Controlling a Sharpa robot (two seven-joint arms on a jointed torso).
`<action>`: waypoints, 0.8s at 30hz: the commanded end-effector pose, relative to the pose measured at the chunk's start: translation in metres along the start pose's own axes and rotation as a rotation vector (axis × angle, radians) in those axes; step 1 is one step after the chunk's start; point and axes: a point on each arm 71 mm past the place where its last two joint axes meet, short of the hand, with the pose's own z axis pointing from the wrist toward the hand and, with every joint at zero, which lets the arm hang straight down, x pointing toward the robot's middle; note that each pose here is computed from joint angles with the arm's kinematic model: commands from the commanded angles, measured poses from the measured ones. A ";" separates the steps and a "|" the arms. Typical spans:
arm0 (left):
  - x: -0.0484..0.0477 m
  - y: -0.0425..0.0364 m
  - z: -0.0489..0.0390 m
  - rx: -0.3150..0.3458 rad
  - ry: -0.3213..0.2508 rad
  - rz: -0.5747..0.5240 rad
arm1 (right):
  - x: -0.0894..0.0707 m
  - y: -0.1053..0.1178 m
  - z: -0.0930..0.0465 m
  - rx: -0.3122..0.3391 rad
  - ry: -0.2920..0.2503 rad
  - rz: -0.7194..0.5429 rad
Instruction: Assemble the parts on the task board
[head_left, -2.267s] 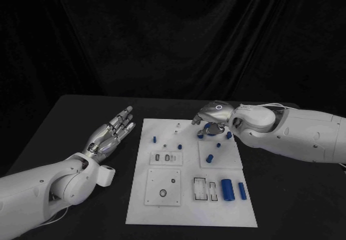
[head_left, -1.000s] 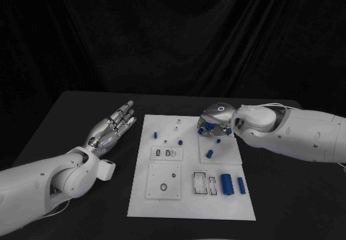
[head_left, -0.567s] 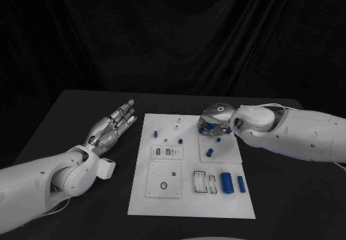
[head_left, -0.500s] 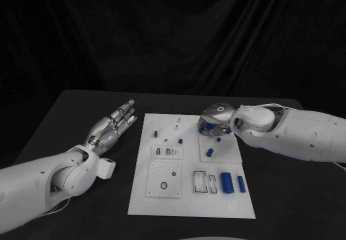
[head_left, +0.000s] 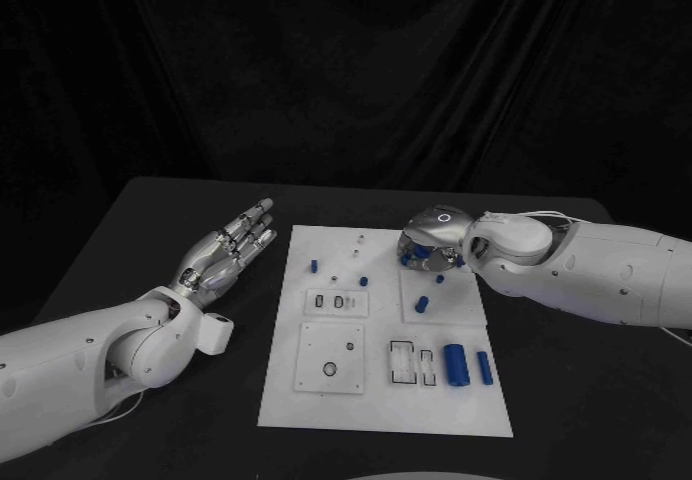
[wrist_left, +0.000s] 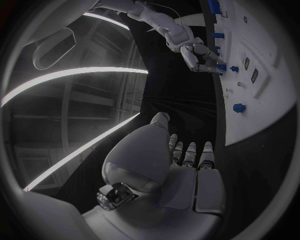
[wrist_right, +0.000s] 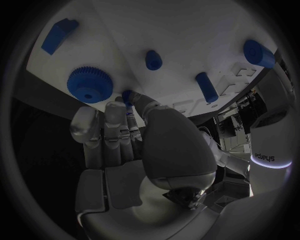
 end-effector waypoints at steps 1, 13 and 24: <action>0.0003 -0.0041 -0.0011 0.049 0.009 -0.006 | -0.002 0.000 -0.002 0.009 -0.057 0.067; 0.0002 -0.0042 -0.0025 0.040 0.007 -0.006 | -0.038 0.006 0.014 0.021 -0.135 0.105; 0.0036 -0.0037 0.0000 0.044 0.015 -0.010 | -0.042 0.014 0.045 0.016 -0.136 0.090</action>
